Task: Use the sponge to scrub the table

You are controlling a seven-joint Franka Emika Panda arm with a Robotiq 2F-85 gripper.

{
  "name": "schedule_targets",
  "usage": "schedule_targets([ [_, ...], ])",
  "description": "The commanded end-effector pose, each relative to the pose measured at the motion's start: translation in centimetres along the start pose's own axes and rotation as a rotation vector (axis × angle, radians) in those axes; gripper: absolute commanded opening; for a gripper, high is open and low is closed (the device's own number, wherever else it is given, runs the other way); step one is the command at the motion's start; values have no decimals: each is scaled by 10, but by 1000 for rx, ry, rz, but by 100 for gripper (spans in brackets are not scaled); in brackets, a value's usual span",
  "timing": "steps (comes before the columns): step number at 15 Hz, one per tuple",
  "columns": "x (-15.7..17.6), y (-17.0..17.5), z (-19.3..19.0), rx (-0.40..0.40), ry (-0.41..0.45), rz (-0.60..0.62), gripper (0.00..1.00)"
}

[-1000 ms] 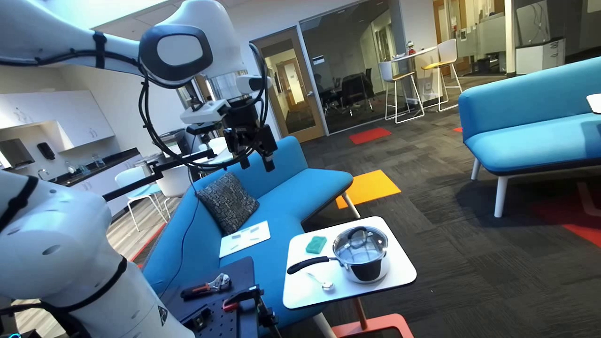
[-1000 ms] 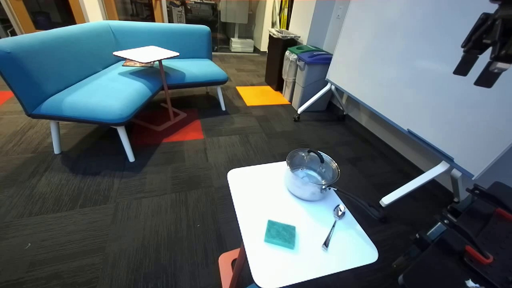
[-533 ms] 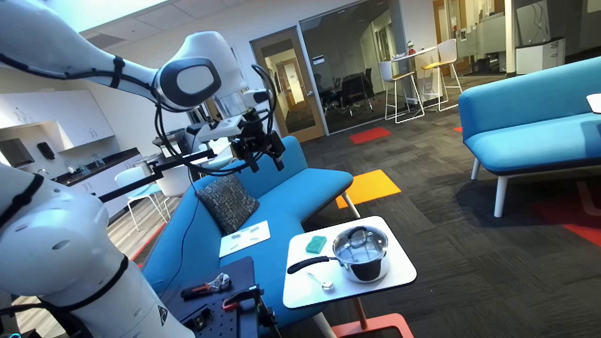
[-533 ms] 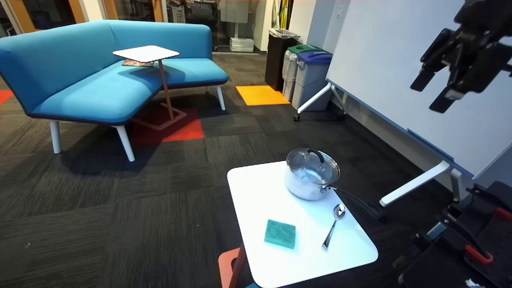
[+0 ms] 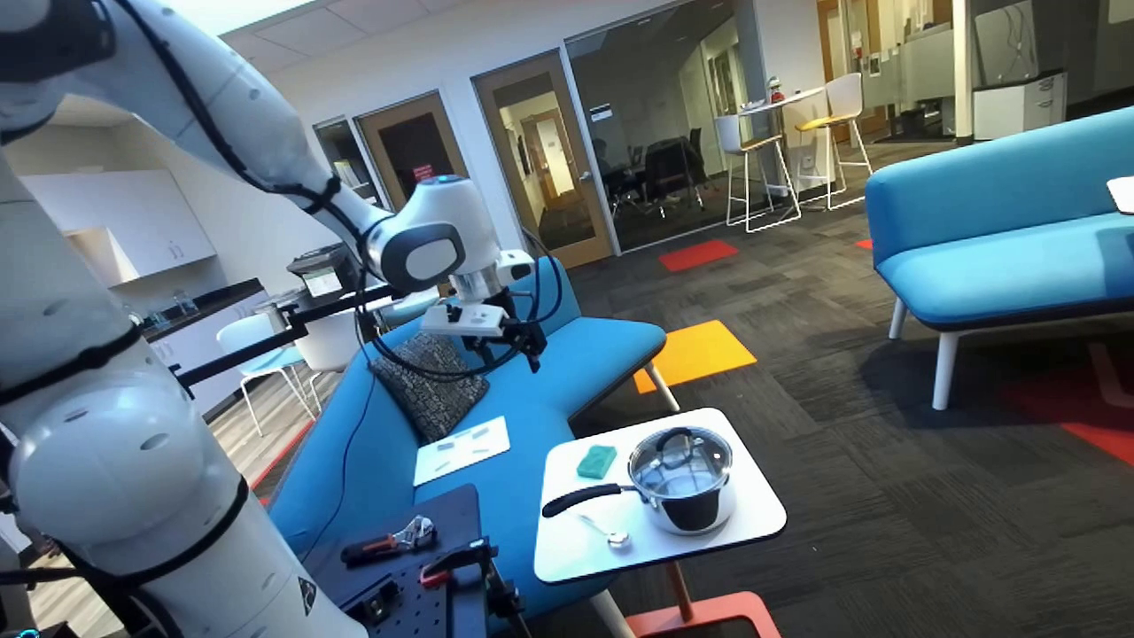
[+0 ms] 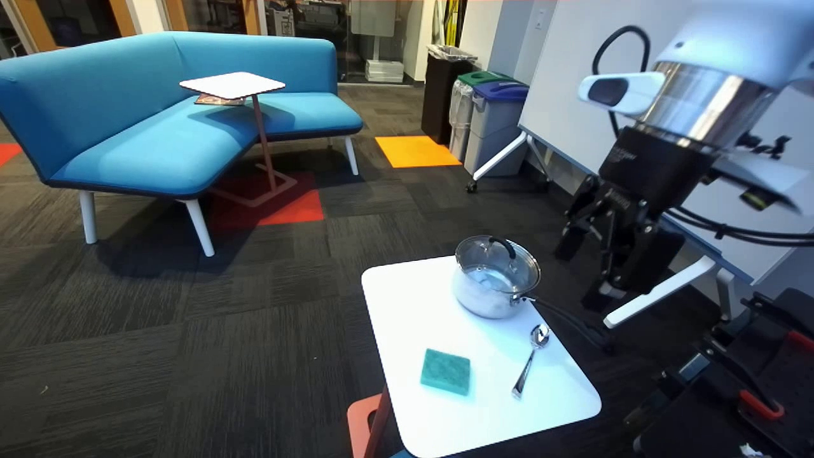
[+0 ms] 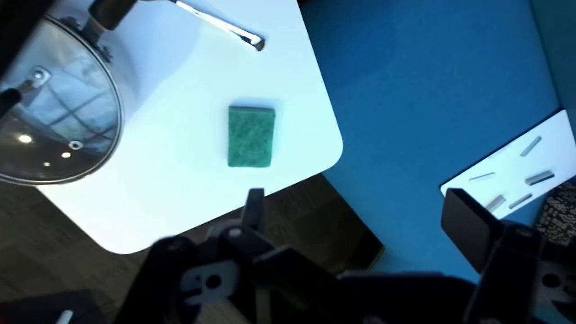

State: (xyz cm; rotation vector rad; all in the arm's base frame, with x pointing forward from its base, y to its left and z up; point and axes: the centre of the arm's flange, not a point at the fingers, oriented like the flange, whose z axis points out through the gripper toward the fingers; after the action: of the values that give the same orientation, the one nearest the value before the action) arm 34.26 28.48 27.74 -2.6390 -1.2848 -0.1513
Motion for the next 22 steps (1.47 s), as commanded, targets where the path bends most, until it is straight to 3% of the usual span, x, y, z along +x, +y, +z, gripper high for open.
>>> schedule_targets([
  [1,48,31,72,58,5,-4,100],
  [6,78,45,138,110,-66,-41,100],
  [7,51,36,115,90,-53,-36,100],
  [9,59,44,137,106,-67,-40,100],
  [12,65,46,142,112,-63,-39,100],
  [15,67,54,161,57,-76,-46,100],
  [22,60,76,215,34,-81,-127,100],
])
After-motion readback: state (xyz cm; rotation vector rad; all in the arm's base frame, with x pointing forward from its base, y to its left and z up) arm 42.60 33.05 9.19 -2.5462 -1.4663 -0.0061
